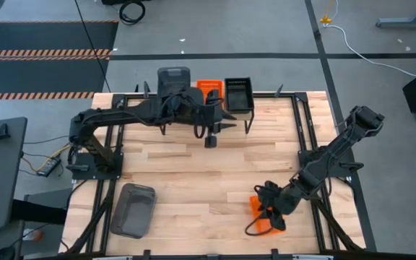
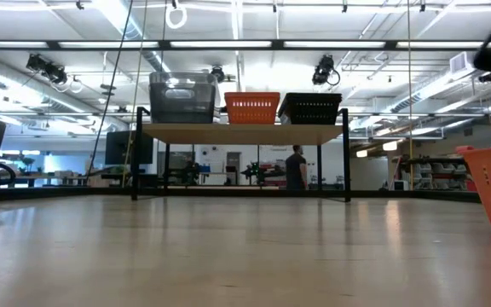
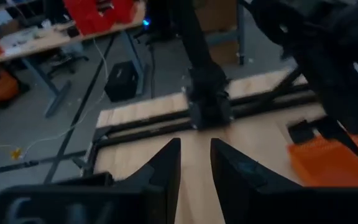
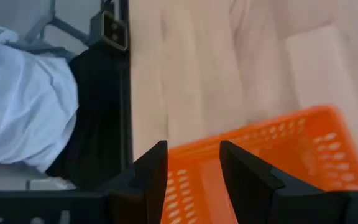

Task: Stack baskets on shelf by color
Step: Stack the orange basket on top of the orange basket on the shelf

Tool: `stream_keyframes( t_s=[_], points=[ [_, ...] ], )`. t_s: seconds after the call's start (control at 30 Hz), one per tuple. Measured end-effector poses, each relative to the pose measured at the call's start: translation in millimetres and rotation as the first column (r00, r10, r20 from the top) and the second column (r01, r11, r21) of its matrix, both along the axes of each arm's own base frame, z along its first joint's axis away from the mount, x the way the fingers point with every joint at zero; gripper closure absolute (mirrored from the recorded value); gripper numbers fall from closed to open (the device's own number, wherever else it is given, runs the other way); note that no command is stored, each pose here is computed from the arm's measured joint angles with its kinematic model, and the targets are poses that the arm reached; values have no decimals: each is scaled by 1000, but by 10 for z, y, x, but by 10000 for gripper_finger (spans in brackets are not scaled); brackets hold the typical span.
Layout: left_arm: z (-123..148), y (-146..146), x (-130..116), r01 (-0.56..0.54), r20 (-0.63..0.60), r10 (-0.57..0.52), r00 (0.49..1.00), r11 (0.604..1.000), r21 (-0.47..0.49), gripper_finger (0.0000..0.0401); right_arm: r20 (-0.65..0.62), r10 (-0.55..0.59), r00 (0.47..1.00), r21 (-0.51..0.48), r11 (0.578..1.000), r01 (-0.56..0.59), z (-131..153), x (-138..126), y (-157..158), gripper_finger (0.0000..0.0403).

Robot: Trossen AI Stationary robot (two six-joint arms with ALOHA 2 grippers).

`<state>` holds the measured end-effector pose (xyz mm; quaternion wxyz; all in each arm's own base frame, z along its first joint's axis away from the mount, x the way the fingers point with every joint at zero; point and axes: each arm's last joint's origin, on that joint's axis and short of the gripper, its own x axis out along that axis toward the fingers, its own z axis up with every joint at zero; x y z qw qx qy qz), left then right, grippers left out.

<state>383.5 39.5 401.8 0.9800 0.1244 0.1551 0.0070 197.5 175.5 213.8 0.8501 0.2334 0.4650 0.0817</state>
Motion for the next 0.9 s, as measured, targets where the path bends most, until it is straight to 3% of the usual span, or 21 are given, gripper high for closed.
stream_keyframes(
  t_s=[0.3,0.53,0.73,0.9],
  points=[
    [89,-104,-150,-50,-33,51,998,998,30,308,-125,12,992,19,1000,-10,-233,-158,298,253],
    [247,-122,-368,-102,-30,103,994,994,34,308,-316,-105,943,-210,977,38,-520,-155,92,253],
    [412,-174,-702,-154,-61,156,986,987,40,308,-296,-97,950,-278,960,11,-518,-60,-53,253],
    [523,-233,-896,-168,-52,170,984,985,45,308,-213,-220,952,-483,871,93,-540,63,-328,253]
  ],
)
